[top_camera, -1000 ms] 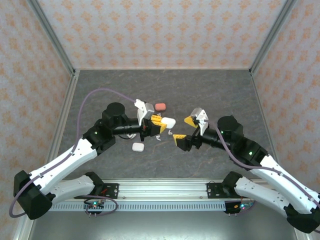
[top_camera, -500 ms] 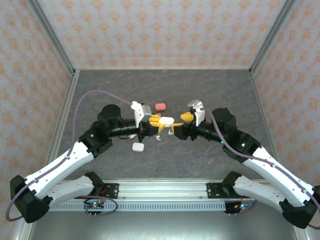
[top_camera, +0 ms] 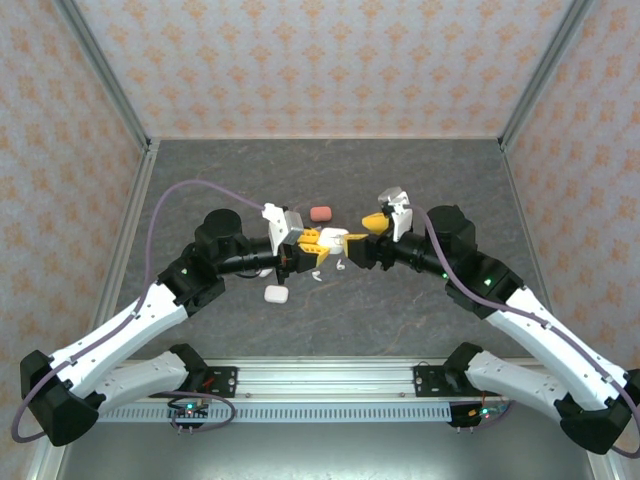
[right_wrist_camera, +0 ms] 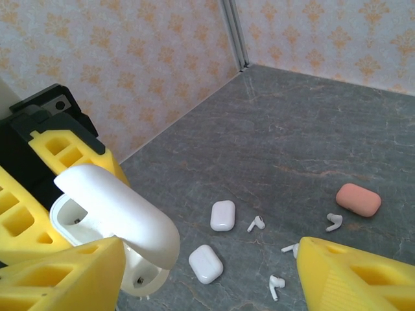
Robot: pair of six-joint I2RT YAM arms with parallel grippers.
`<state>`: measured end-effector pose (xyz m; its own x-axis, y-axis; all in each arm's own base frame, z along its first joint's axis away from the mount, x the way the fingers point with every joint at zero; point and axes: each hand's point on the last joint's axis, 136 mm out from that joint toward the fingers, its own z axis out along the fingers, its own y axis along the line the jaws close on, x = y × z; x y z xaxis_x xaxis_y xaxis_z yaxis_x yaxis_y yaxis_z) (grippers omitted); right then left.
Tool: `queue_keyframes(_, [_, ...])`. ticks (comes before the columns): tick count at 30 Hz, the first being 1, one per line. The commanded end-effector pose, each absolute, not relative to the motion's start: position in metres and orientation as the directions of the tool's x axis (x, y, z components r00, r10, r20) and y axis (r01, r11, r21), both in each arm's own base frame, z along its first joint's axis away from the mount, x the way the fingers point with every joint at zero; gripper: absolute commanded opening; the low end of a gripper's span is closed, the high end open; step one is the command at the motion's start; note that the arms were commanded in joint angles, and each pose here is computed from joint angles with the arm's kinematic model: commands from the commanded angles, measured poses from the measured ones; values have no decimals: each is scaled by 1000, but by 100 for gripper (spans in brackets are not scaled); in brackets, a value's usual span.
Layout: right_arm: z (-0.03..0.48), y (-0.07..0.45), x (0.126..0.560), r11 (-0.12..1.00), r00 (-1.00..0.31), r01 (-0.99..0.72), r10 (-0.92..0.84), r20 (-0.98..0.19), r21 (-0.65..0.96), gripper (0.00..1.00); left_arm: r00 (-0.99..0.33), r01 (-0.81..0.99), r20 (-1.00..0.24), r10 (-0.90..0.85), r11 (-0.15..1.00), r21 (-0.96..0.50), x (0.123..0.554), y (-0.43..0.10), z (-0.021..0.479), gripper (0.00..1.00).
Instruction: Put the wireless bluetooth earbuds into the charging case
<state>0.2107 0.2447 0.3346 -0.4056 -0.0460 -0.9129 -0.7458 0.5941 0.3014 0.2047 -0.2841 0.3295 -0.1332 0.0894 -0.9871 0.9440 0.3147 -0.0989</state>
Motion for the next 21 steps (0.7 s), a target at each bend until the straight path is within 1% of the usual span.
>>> queue_keyframes(1, [351, 241, 214, 607, -386, -740, -29, -922, 290, 71, -80, 958, -995, 68, 282, -58, 195, -283, 343, 0])
queue_keyframes(6, [346, 239, 217, 617, -431, -718, -27, -902, 324, 71, -82, 958, -994, 67, 279, -60, 193, -282, 344, 0])
queue_keyframes(11, [349, 239, 213, 600, -434, -727, -22, -901, 336, 71, -87, 954, -993, 74, 293, -62, 194, -280, 341, 0])
queue_keyframes(14, [353, 233, 211, 610, -438, -713, -1, -899, 346, 72, -99, 943, -991, 85, 326, -66, 197, -277, 335, 0])
queue_keyframes(16, [353, 225, 214, 635, -463, -677, 26, -886, 372, 74, -111, 932, -989, 96, 357, -70, 200, -273, 328, 0])
queue_keyframes(21, [334, 205, 225, 684, -545, -565, 111, -831, 462, 73, -152, 895, -985, 83, 433, -102, 205, -262, 315, 0])
